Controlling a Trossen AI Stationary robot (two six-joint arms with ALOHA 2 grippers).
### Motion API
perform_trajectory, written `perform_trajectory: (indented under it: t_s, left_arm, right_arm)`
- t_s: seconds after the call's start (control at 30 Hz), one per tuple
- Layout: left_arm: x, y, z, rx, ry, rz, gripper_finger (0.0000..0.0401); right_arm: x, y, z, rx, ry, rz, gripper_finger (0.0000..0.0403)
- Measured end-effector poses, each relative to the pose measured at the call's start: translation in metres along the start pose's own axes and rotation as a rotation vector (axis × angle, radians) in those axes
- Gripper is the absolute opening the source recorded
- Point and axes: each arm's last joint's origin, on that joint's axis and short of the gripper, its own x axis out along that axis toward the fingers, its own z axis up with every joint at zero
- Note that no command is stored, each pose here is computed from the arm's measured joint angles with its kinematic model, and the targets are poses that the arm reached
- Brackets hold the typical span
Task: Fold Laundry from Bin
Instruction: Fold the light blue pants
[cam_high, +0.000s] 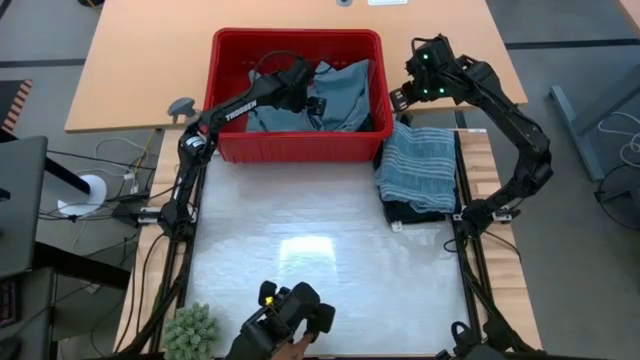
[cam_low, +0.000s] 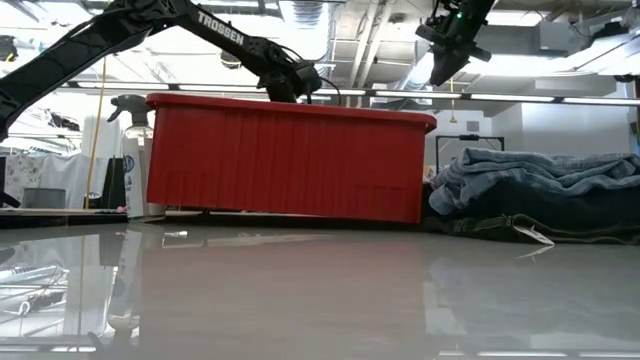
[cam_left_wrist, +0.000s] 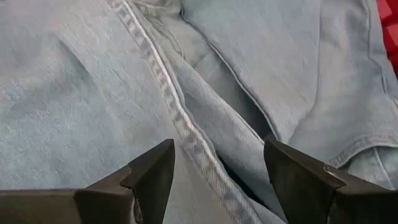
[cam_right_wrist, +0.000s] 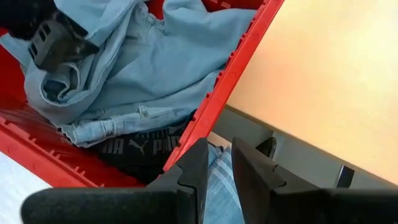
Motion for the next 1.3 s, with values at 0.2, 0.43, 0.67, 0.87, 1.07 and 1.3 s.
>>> perform_trajectory:
  t_s: [0.2,0.43,0.67,0.87,1.07,1.3]
  left_arm:
    - [0.007,-0.002,-0.002,-0.018,-0.007,0.007,0.0236]
    - [0.013,0.001,-0.005,-0.044,-0.003,0.041,0.0207]
    - [0.014,0.003,-0.005,-0.024,0.015,0.032,0.0028]
    - [-0.006,-0.009,0.008,-0.050,-0.037,-0.041,0.0002]
    - [-0.086,-0.030,0.047,-0.054,-0.300,-0.208,0.0001]
    - [-0.219,-0.013,0.067,-0.125,-0.650,-0.333,0.0000]
  right_arm:
    - [0.000,0.000,-0.001,-0.026,0.006,-0.001,0.0098]
    - [0.000,0.000,-0.001,-0.030,0.010,0.000,0.0098]
    - [0.000,0.000,-0.001,-0.049,0.010,0.000,0.0098]
    - [0.000,0.000,-0.001,-0.072,0.010,0.001,0.0098]
    - [0.000,-0.002,0.001,-0.067,-0.011,-0.003,0.0098]
    - [0.002,-0.018,0.004,-0.030,-0.021,-0.044,0.0098]
